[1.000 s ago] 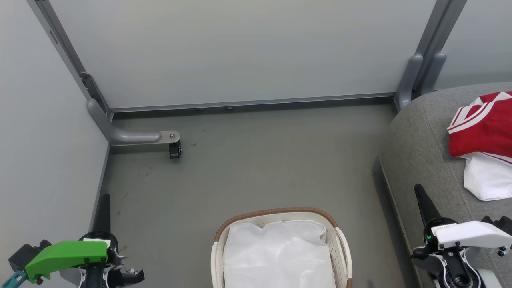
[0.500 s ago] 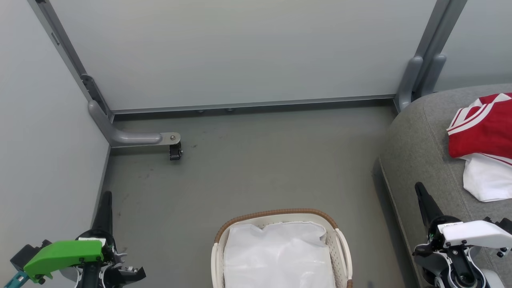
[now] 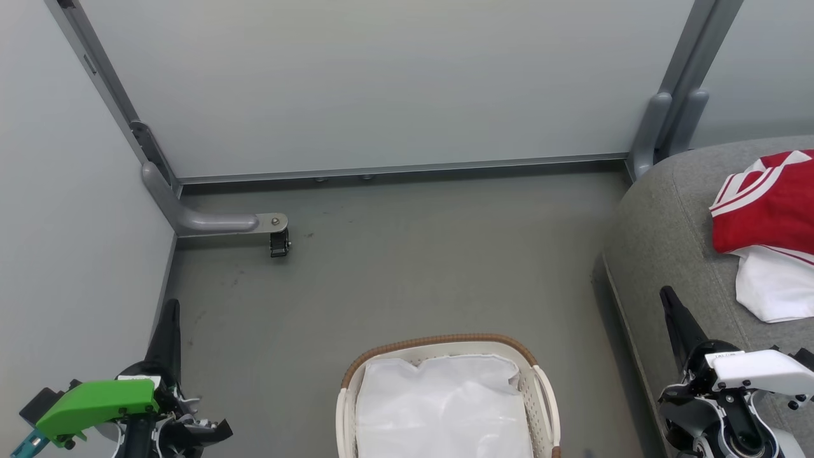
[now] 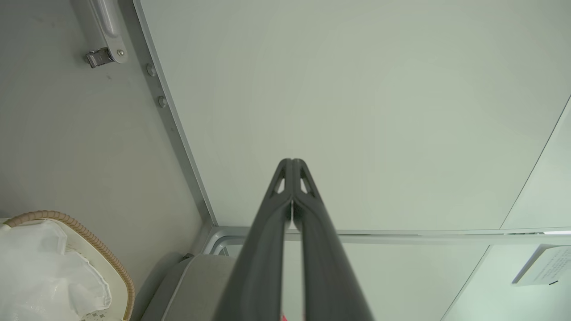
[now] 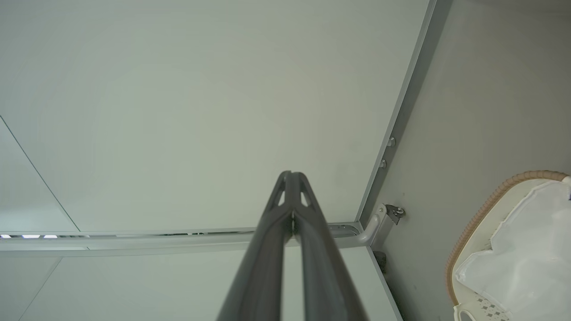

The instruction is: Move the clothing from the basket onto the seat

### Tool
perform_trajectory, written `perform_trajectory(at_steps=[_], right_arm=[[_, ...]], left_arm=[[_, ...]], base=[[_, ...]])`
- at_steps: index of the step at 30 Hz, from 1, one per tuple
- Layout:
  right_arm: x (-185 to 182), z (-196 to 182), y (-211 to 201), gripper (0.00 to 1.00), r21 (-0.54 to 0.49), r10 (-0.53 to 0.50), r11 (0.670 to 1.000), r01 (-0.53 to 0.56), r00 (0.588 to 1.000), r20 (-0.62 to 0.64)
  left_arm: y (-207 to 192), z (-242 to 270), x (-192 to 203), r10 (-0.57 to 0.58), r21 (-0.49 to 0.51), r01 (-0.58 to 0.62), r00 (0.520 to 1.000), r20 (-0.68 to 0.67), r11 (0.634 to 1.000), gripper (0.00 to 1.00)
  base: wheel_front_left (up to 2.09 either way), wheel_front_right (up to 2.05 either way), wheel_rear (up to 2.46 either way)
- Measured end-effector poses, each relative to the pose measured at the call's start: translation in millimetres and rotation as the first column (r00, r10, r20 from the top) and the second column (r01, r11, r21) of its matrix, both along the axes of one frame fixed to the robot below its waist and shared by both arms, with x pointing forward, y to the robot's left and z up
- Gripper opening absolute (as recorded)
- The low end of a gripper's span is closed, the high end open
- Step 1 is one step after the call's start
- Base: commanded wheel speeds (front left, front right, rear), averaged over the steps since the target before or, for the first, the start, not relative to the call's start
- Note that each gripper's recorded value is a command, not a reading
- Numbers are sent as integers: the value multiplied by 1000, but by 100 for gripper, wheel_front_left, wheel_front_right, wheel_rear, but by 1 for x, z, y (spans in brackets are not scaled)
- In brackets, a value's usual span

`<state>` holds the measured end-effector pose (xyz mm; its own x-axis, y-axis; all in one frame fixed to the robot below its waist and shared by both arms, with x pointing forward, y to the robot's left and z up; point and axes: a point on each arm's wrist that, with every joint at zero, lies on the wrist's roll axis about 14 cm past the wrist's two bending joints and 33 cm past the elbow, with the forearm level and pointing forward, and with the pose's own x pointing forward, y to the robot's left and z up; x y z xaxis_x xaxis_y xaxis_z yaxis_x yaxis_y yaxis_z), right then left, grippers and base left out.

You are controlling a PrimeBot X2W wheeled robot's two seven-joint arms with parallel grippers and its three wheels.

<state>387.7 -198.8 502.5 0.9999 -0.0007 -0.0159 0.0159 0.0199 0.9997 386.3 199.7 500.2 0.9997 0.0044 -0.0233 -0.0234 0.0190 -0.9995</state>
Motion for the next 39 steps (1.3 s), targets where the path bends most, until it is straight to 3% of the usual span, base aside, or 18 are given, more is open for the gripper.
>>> perform_trajectory(at_steps=[39], right_arm=[[0, 2, 0, 0, 25, 2, 1000, -3, 1000, 7]], left_arm=[[0, 2, 0, -4, -25, 4, 1000, 9, 1000, 0]], base=[[0, 0, 0]])
